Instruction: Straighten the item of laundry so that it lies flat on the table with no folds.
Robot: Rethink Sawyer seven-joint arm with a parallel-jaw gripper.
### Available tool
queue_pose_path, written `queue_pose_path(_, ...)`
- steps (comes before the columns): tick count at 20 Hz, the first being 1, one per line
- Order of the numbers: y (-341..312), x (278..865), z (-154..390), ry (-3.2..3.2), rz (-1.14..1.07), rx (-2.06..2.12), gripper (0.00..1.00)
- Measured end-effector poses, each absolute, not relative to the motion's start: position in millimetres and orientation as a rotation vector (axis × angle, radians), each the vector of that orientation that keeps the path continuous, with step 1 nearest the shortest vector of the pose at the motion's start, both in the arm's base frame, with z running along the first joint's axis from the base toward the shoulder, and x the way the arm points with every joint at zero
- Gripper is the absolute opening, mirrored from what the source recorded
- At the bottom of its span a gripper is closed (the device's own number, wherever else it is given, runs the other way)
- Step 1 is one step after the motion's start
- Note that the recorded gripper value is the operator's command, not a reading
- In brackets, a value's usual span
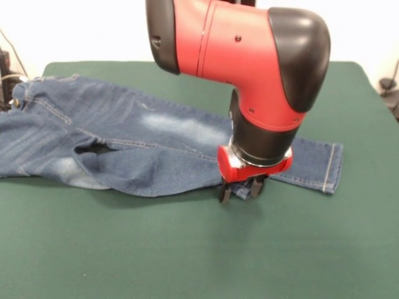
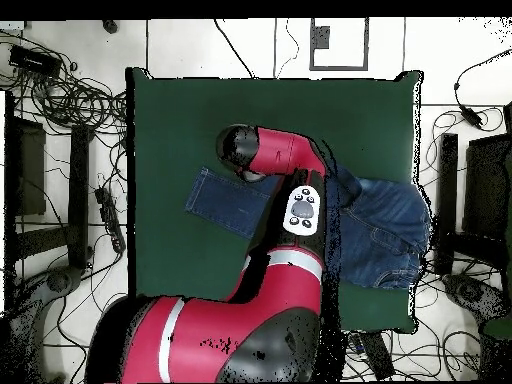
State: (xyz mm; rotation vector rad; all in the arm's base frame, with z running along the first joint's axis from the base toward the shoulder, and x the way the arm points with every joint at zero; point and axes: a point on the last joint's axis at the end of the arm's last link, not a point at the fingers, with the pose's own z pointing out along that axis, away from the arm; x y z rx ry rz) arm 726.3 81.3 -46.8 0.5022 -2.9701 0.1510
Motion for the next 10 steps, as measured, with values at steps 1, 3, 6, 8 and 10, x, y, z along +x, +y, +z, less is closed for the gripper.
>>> queue_pose_path(1,81,726,-45,-2.97,0.151,0.5,1.0)
queue_pose_path(3,80,725,-39,-2.972,0.15,0.495,1.0)
queue_pose_path(6,80,725,-29,-2.978,0.15,0.489,1.0)
queue_pose_path(8,79,726,-18,-2.986,0.151,0.484,1.0)
queue_pose_path(10,78,727,-10,-2.993,0.151,0.481,1.0)
